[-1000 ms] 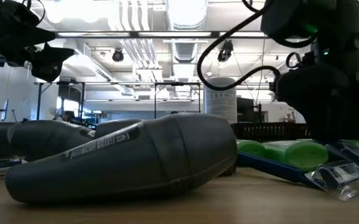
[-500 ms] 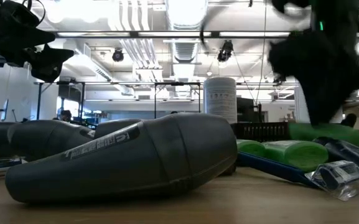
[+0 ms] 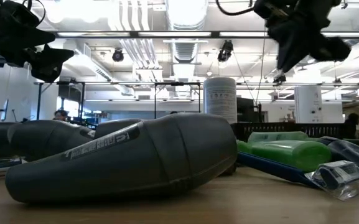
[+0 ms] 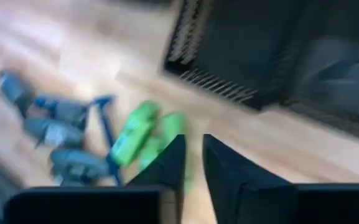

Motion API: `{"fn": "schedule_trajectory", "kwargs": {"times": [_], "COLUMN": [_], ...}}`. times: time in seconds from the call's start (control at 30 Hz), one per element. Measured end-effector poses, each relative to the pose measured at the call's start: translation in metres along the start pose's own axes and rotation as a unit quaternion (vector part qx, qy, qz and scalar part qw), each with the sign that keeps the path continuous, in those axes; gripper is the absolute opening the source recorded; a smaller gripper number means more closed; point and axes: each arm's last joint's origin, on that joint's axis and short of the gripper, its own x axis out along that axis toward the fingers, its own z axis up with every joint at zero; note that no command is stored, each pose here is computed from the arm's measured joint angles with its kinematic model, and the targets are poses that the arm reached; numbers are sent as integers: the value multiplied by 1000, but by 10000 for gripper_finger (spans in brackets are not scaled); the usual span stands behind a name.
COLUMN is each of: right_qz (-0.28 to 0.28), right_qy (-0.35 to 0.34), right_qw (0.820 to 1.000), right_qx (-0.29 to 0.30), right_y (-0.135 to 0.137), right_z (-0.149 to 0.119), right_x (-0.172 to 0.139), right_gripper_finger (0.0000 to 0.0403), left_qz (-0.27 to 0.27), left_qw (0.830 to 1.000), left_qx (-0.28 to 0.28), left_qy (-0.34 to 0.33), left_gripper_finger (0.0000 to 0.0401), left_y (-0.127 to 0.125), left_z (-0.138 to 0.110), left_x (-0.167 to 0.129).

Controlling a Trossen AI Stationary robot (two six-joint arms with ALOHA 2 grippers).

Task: Pick & Place Travel size toiletries
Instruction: Put the green shampoo into the right black bin

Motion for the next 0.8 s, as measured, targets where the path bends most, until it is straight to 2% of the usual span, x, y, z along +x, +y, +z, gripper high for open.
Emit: {"fn": "schedule_trajectory", "kwargs": {"times": [0.07, 0.2, 0.37, 0.5, 0.63, 0.7, 0.8], "right_qz": [8, -43, -104, -138, -176, -187, -191], "right_qy": [36, 85, 92, 96, 108, 114, 113], "right_qw": [999, 994, 988, 984, 977, 974, 973], "right_qx": [-11, -45, -63, -60, -57, -59, -64], "right_y": [5, 9, 7, 3, -4, -5, -4], "right_z": [-4, -16, -24, -26, -30, -30, -31], "right_x": [23, 64, 97, 120, 139, 143, 141], "right_gripper_finger": [94, 164, 240, 275, 274, 249, 185], "left_qz": [0, 0, 0, 1, 1, 1, 0], "left_qw": [1000, 1000, 1000, 1000, 1000, 1000, 1000], "left_qx": [0, 0, 0, 0, 0, 0, 0], "left_qy": [0, 0, 2, 3, 3, 3, 3], "left_gripper_finger": [239, 239, 239, 239, 239, 239, 239], "left_y": [0, 0, 0, 0, 0, 0, 0], "left_z": [0, 0, 0, 0, 0, 0, 0], "left_x": [0, 0, 0, 0, 0, 0, 0]}}
